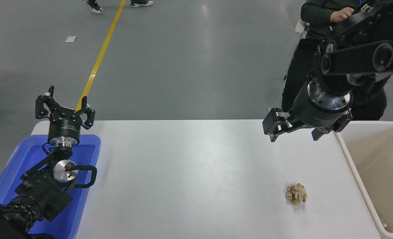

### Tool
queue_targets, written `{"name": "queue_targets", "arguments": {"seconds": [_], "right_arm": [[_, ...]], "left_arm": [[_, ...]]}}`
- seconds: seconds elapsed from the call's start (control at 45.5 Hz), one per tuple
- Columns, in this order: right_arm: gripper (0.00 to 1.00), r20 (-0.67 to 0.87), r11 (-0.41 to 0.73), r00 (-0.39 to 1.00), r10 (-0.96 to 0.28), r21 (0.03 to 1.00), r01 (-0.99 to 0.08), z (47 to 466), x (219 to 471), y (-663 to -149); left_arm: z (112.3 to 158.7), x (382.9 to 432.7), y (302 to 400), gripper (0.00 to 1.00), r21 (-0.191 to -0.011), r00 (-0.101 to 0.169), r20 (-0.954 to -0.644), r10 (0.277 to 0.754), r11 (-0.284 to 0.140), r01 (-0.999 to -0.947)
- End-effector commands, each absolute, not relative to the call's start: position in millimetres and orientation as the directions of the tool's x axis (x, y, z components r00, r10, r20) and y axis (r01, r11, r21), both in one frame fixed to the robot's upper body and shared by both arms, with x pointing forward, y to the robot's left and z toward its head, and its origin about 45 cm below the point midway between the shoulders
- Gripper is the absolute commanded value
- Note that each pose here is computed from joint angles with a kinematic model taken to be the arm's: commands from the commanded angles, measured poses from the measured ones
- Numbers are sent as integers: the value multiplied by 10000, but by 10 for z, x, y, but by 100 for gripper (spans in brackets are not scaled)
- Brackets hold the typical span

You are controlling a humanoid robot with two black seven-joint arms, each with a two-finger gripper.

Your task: Pick up paper ball place in dustbin

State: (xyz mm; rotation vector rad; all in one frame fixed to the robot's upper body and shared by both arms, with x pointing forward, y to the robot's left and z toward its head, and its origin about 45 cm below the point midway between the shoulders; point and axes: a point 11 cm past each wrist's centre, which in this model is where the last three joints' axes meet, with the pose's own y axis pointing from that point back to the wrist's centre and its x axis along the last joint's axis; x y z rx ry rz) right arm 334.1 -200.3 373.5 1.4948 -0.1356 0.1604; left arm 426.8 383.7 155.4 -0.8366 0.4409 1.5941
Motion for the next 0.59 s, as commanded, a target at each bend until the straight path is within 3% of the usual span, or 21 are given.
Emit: {"name": "queue_targets", "arguments": {"seconds": [0.0,0.571], "right_arm": [[100,1963,648,9803,220,9782,-1974,3763,3348,-2001],[100,2052,720,9786,151,9760,-2057,3567,3385,-2082]], "left_arm": [[1553,4269,3832,99,-1716,-181,-7254,6881,-2062,-9634],[1553,4269,3832,99,-1716,-181,-7254,6881,-2062,-9633]]}}
